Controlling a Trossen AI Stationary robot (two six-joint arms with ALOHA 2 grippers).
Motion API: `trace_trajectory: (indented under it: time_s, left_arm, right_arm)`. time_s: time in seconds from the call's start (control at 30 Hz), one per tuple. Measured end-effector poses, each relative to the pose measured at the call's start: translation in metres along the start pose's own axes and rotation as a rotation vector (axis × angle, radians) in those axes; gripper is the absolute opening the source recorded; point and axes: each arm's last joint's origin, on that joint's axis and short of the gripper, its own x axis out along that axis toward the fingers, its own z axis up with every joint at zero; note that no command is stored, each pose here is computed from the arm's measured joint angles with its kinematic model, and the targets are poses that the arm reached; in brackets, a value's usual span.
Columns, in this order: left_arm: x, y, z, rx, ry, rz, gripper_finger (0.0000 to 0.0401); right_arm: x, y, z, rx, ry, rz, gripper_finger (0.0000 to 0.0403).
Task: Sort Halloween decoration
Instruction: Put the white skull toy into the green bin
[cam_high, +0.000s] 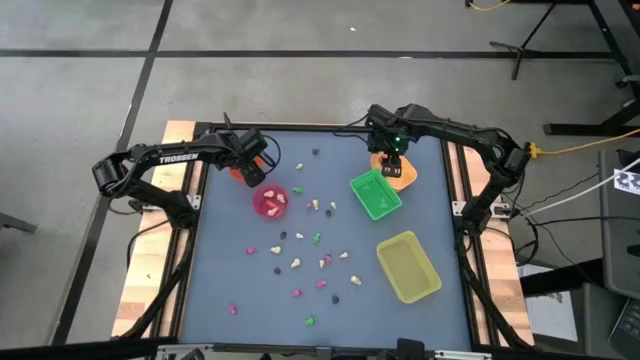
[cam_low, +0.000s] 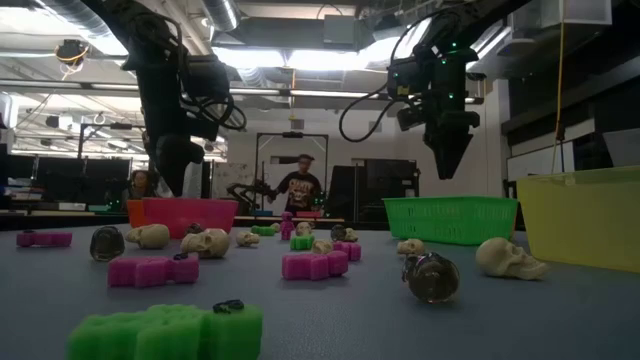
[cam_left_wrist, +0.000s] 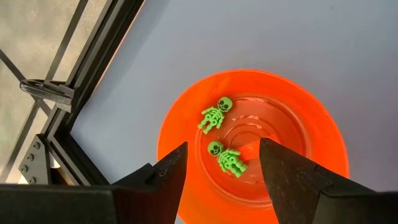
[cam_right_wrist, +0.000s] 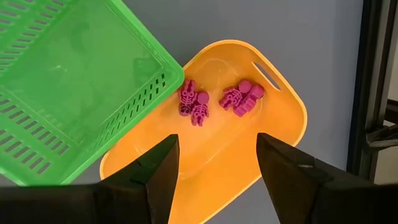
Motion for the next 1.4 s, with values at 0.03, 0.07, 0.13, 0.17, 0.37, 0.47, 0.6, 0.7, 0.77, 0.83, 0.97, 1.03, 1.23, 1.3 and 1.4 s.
trace_trajectory:
  time_s: [0.03, 0.07, 0.13, 0.17, 0.37, 0.47, 0.6, 0.7, 0.77, 0.83, 0.97, 1.03, 1.23, 1.3, 1.4]
  left_arm:
    - [0.0, 0.0, 0.0, 0.0, 0.0, 0.0, 0.0183]
    - [0.0, 0.0, 0.0, 0.0, 0.0, 0.0, 0.0183]
    - [0.0, 0.0, 0.0, 0.0, 0.0, 0.0, 0.0183]
    - [0.0, 0.0, 0.0, 0.0, 0.0, 0.0, 0.0183]
    - [0.0, 0.0, 0.0, 0.0, 0.0, 0.0, 0.0183]
    - [0.0, 0.0, 0.0, 0.0, 0.0, 0.0, 0.0183]
    - [0.0, 0.0, 0.0, 0.0, 0.0, 0.0, 0.0183]
    - [0.0, 0.0, 0.0, 0.0, 0.0, 0.0, 0.0183]
    - [0.0, 0.0, 0.0, 0.0, 0.0, 0.0, 0.0183]
    - [0.0, 0.0, 0.0, 0.0, 0.0, 0.0, 0.0183]
    - [0.0, 0.0, 0.0, 0.0, 0.0, 0.0, 0.0183]
    - [0.0, 0.0, 0.0, 0.001, 0.0, 0.0, 0.0183]
    - [0.0, 0.0, 0.0, -0.017, 0.0, 0.0, 0.0183]
    - [0.0, 0.0, 0.0, -0.024, 0.0, 0.0, 0.0183]
    - [0.0, 0.0, 0.0, -0.024, 0.0, 0.0, 0.0183]
  right_arm:
    - [0.0, 0.0, 0.0, 0.0, 0.0, 0.0, 0.0214]
    - [0.0, 0.0, 0.0, 0.0, 0.001, 0.001, 0.0214]
    - [0.0, 0.0, -0.001, 0.001, 0.007, 0.003, 0.0214]
    - [0.0, 0.0, -0.001, 0.009, 0.01, 0.005, 0.0214]
    - [0.0, 0.001, -0.002, 0.081, 0.017, 0.008, 0.0214]
    - [0.0, 0.002, -0.003, 0.121, 0.033, 0.014, 0.0214]
    - [0.0, 0.002, -0.004, 0.196, 0.04, 0.015, 0.0214]
    - [0.0, 0.002, -0.004, 0.23, 0.041, 0.015, 0.0214]
    - [0.0, 0.002, -0.004, 0.233, 0.042, 0.017, 0.0214]
    - [-0.003, 0.003, -0.005, 0.233, 0.061, 0.024, 0.0214]
    - [-0.015, 0.004, -0.005, 0.229, 0.083, 0.033, 0.0214]
    - [-0.023, 0.007, -0.002, 0.237, 0.085, 0.027, 0.0214]
    - [-0.047, 0.036, 0.019, 0.152, 0.015, 0.014, 0.0214]
    - [-0.055, 0.052, 0.026, 0.097, -0.013, 0.012, 0.0214]
    - [-0.062, 0.083, 0.037, -0.004, -0.058, 0.015, 0.0214]
